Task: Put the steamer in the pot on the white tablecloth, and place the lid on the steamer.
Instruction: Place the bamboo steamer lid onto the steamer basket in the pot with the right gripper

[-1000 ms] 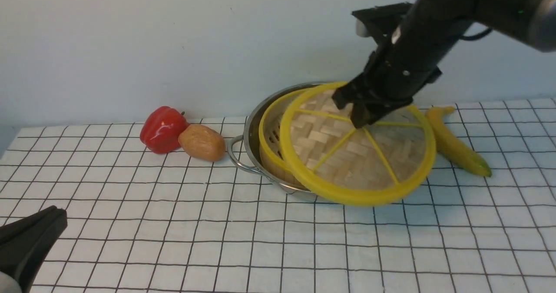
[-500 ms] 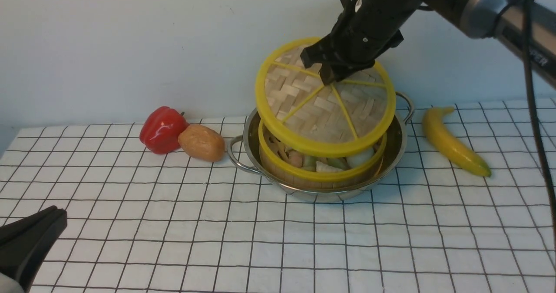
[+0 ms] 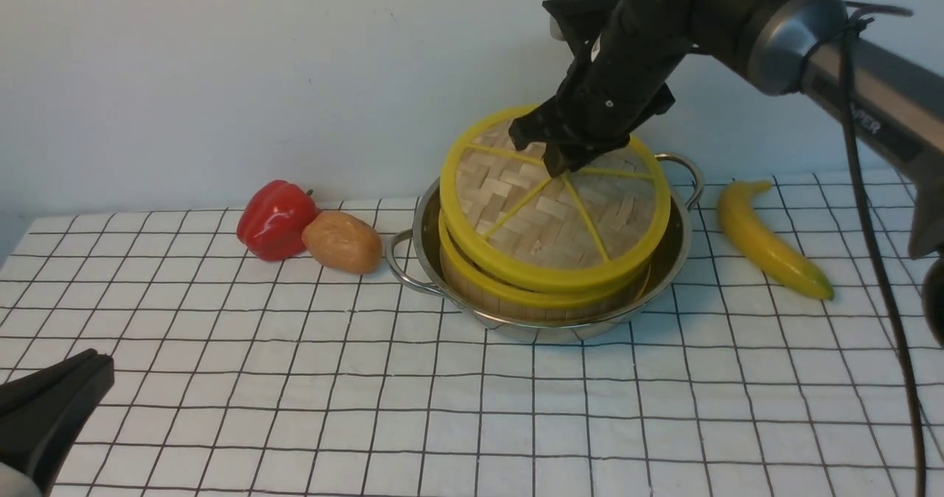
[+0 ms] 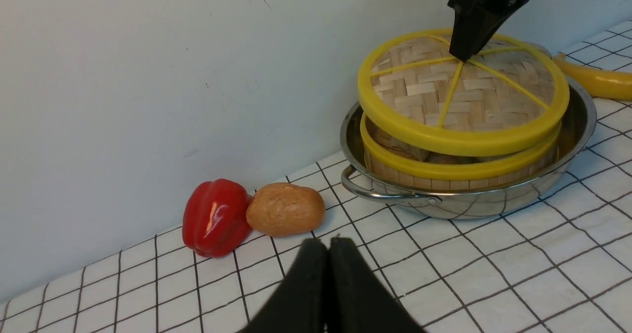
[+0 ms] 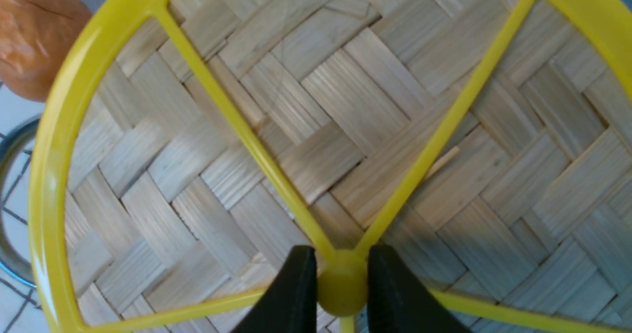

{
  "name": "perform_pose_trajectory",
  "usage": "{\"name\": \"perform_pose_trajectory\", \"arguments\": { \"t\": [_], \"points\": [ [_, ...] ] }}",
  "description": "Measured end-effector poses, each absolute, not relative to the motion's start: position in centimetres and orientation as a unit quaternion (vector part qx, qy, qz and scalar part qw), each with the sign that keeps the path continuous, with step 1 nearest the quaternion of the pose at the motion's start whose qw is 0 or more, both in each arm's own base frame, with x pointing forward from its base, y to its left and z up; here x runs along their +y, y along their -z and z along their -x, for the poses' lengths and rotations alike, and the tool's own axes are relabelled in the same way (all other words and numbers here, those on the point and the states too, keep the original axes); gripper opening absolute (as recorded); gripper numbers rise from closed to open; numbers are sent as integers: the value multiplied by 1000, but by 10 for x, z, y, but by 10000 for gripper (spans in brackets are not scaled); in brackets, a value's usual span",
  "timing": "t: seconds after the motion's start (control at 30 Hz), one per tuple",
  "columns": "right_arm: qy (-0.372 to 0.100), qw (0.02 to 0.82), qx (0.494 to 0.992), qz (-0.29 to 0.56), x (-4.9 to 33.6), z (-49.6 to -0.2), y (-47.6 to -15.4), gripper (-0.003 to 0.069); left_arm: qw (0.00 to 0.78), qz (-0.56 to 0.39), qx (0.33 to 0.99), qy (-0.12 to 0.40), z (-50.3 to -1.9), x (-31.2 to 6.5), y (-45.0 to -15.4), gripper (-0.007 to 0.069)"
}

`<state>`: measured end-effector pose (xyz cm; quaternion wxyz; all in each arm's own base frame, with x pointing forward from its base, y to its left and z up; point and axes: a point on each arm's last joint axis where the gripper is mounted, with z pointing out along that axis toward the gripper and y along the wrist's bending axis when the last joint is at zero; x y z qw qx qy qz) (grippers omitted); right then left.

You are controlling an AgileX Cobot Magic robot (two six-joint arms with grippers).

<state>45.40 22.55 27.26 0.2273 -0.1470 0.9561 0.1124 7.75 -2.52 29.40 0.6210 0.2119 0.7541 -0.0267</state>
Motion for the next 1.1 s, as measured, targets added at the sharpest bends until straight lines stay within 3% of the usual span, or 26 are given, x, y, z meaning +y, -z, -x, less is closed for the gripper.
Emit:
{"name": "perform_pose_trajectory", "arguments": {
  "t": [0.2,1.1],
  "points": [
    [-97,232,956,150,223,-455,-273,147,621,-214,754,25,-77,-25,-294,-8],
    [-108,214,955,174,228,-457,-257,147,621,-214,754,25,-77,-25,-294,-8]
  ]
}}
